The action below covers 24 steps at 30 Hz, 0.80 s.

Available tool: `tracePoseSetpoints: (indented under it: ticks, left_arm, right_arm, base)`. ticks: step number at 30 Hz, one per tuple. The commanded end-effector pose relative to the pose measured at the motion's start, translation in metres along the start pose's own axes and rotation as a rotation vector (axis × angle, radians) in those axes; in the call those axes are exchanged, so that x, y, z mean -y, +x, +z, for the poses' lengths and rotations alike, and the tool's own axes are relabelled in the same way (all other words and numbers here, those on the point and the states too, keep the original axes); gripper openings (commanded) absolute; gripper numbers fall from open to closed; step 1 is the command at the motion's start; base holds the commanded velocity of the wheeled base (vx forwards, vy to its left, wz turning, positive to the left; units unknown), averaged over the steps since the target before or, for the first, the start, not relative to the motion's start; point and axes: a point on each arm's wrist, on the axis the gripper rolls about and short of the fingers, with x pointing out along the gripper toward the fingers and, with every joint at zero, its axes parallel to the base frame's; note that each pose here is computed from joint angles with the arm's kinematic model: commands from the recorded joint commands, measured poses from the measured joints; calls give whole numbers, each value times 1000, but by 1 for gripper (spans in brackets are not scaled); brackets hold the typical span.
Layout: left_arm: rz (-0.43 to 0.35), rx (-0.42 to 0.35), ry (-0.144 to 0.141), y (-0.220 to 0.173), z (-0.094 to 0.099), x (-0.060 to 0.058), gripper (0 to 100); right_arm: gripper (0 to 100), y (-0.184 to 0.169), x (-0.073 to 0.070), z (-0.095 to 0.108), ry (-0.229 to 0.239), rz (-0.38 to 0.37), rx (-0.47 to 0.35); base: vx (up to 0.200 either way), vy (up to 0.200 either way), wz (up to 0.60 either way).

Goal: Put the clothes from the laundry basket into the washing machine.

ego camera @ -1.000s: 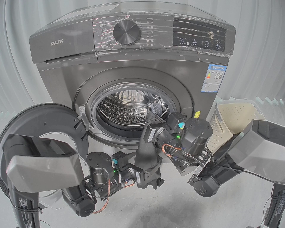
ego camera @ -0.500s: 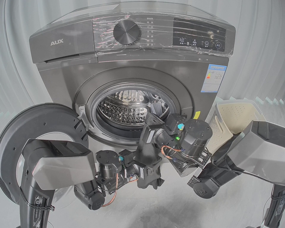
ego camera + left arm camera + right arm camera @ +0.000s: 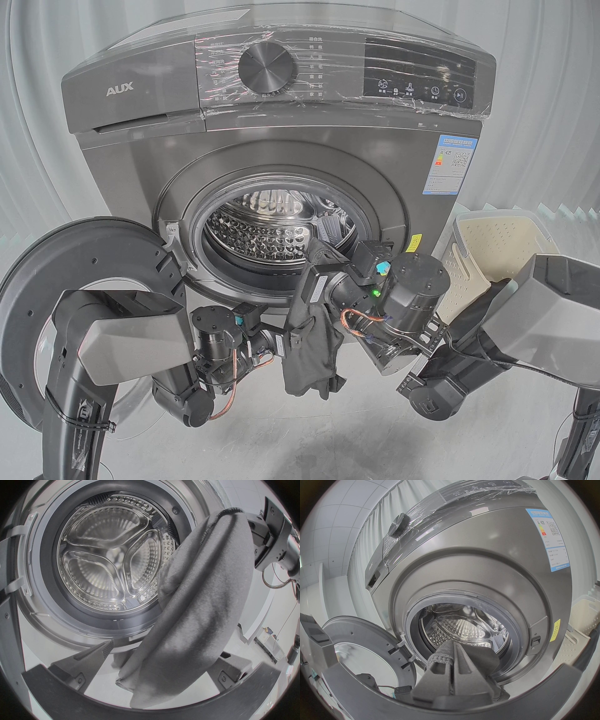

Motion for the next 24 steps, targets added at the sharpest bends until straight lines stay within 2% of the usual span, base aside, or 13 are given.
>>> tracePoseSetpoints:
  ticks: [1, 4, 10, 13, 17, 18, 19, 20, 22, 24]
  left_arm:
    - [3, 14, 5, 2, 2, -2, 100]
    - [0, 15, 5, 0, 5, 0, 100]
    - [-27, -12, 15, -16, 9, 12, 100]
    - [-60, -20, 17, -29, 17, 26, 100]
    - [-93, -12, 20, -38, 25, 36, 100]
    - [-120, -1, 18, -40, 30, 44, 100]
    - [-123, 2, 19, -41, 32, 45, 100]
    - [-147, 4, 17, -44, 34, 52, 100]
    - [-166, 8, 17, -44, 35, 59, 100]
    - [-178, 3, 16, -43, 32, 62, 100]
  right_arm:
    - [0, -1, 0, 1, 3, 0, 1]
    - [0, 0, 0, 1, 3, -1, 1]
    - [0, 5, 5, 0, -2, -12, 7]
    - [0, 12, 9, -2, -7, -19, 15]
    - [0, 17, 7, -1, -2, -17, 34]
    - [0, 18, 6, -1, -2, -14, 36]
    - [0, 18, 6, -1, -2, -14, 34]
    - [0, 18, 5, -2, -3, -10, 33]
    - [0, 18, 4, -3, -3, -8, 32]
    - [0, 18, 3, -3, -2, -5, 32]
  base:
    - [0, 0, 0]
    - [0, 0, 0]
    - [0, 0, 0]
    - [0, 0, 0]
    - [0, 0, 0]
    - [0, 0, 0]
    - [0, 0, 0]
    - [0, 0, 0]
    - [0, 0, 0]
    - [0, 0, 0]
